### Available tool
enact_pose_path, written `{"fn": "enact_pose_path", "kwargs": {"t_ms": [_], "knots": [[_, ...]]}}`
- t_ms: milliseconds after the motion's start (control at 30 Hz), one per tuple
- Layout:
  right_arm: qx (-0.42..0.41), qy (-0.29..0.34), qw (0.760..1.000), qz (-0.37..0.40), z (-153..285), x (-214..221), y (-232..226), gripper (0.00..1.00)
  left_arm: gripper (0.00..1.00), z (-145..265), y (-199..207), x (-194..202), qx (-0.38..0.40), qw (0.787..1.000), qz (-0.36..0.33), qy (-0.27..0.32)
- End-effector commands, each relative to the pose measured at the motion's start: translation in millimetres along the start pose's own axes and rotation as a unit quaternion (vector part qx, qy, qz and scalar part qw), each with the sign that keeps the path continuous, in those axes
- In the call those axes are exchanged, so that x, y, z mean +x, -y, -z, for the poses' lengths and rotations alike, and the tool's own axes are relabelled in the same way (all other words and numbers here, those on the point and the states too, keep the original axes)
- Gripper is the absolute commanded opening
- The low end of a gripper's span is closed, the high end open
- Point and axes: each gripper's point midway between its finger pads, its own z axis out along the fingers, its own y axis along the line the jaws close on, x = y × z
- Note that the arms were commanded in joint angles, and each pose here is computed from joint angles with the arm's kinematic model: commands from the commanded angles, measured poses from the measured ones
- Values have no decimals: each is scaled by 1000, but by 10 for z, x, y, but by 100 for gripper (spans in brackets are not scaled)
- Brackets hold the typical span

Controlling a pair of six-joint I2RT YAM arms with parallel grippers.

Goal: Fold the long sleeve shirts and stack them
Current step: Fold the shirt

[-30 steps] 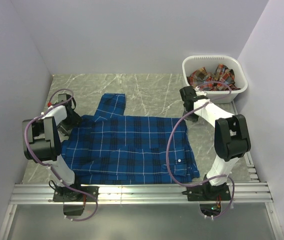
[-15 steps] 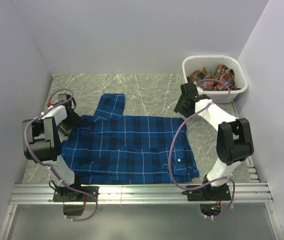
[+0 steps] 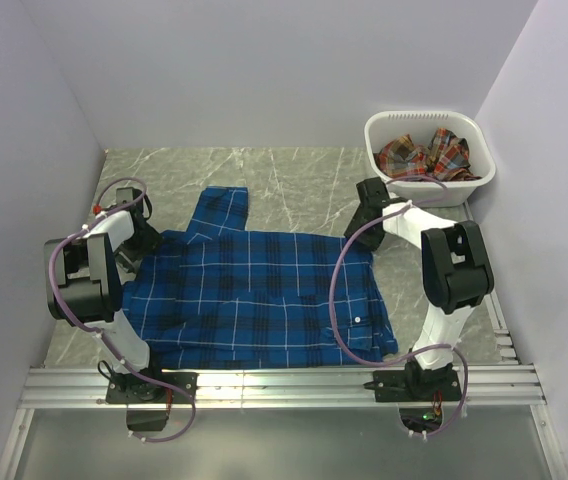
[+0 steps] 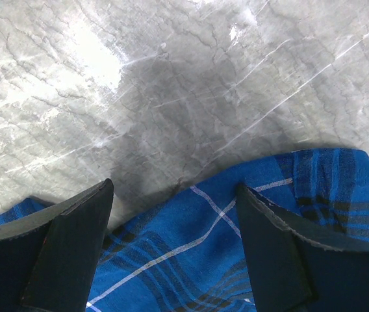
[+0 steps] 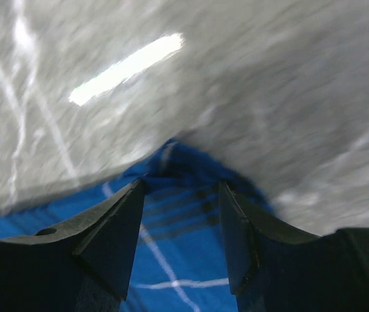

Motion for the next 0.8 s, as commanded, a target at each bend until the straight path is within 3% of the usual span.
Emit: {"fn": "enact_pose_path", "kwargs": {"t_ms": [0, 333, 367, 433, 600, 767], "knots": [[45, 42, 998, -15, 23, -250, 223, 57, 82, 7, -140, -24, -32, 999, -2, 3], [34, 80, 996, -5, 349, -520, 126, 60, 89, 293, -19, -174, 12, 999, 32, 23], [31, 82, 996, -6, 358, -537, 101, 60, 97, 341, -12, -206, 14, 999, 39, 27], [27, 77, 997, -7, 323, -522, 65, 62, 99, 421, 9, -265, 23, 998, 51, 37], [20, 67, 998, -7, 210, -457, -70, 71, 99, 508, 74, -318, 37, 996, 71, 39], [30, 52, 998, 0, 82, -380, -136, 71, 99, 481, 139, -323, 41, 996, 76, 29]]}}
